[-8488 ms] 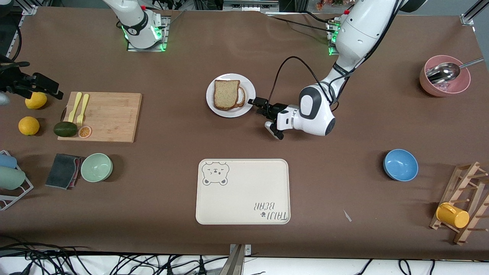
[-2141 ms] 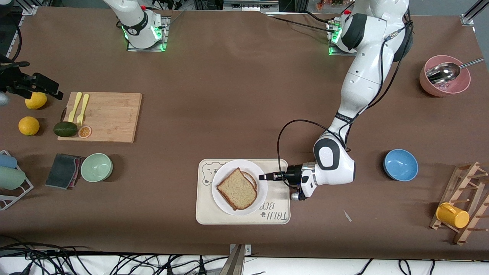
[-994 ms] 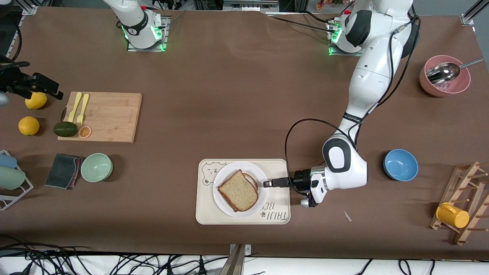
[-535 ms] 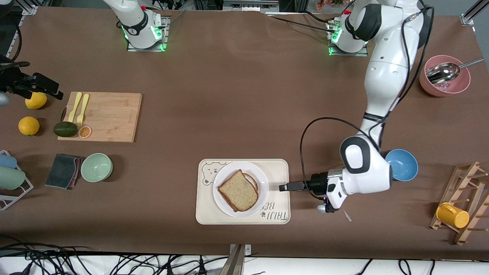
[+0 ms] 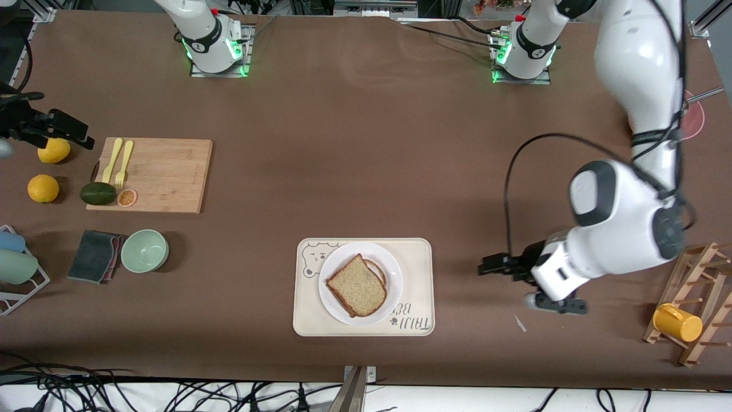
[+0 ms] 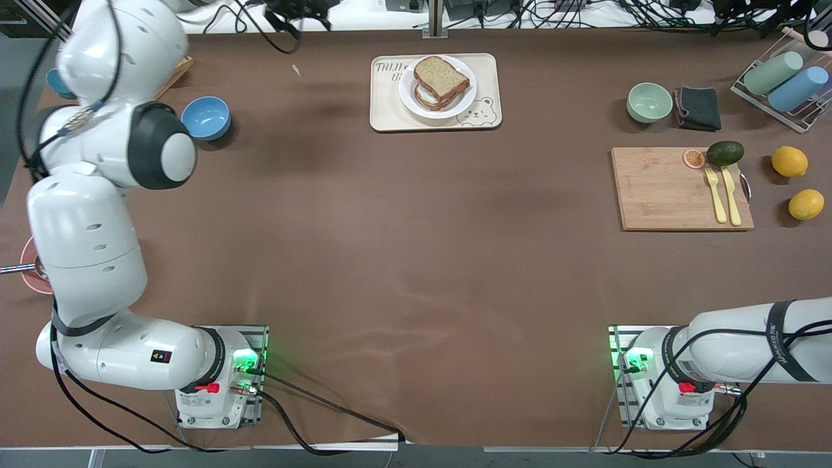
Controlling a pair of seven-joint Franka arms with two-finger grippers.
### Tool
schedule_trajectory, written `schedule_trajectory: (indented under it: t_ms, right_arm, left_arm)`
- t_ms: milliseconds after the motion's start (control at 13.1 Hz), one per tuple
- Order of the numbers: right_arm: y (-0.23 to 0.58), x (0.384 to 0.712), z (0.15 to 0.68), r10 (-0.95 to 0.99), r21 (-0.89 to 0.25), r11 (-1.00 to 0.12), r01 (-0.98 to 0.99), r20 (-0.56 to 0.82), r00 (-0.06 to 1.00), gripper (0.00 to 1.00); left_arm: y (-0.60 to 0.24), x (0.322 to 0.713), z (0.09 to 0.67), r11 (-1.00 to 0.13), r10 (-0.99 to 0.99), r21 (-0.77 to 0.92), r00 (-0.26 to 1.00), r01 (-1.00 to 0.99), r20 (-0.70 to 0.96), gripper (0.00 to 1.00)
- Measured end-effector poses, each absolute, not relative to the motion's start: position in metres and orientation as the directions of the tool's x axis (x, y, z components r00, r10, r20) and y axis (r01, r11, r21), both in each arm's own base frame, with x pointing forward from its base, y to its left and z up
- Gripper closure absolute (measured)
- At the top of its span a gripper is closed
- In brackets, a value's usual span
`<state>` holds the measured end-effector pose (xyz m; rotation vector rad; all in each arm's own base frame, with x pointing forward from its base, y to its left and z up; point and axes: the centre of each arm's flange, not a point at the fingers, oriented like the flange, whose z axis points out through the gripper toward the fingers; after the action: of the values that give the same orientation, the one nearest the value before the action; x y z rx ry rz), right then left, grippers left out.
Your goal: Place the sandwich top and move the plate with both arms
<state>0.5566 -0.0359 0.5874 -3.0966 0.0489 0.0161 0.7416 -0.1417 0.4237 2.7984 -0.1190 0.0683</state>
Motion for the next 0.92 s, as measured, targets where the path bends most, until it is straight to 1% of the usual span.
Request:
schedule_trajectory:
  t_ms: [153, 306, 459, 688, 918]
  right_arm:
    - [-0.036, 0.557, 0.588, -0.031, -0.044, -0.999, -0.032, -0.011, 0.999, 0.0]
    - [-0.036, 0.557, 0.588, -0.031, -0.044, -0.999, -0.032, -0.011, 0.999, 0.0]
    - [-0.036, 0.557, 0.588, -0.031, -0.044, -0.999, -0.032, -0.011, 0.999, 0.0]
    - [-0.036, 0.557, 0.588, -0.031, -0.044, -0.999, -0.032, -0.01, 0.999, 0.0]
    - [-0.036, 0.557, 0.588, -0.031, -0.044, -0.999, -0.032, -0.01, 0.999, 0.0]
  left_arm:
    - [-0.118, 0.725, 0.474, -0.961, -0.088, 0.257, 0.993, -0.107, 0.083, 0.0]
    - [-0.112, 0.704, 0.5, -0.97, -0.101, 0.21, 0.991, -0.118, 0.09, 0.0]
    - [-0.101, 0.686, 0.513, -0.976, -0.094, 0.188, 0.992, -0.109, 0.085, 0.0]
    - [-0.056, 0.671, 0.524, -0.993, -0.093, 0.07, 0.992, -0.099, 0.08, 0.0]
    - [-0.044, 0.652, 0.535, -0.995, -0.09, 0.051, 0.996, -0.091, 0.029, 0.0]
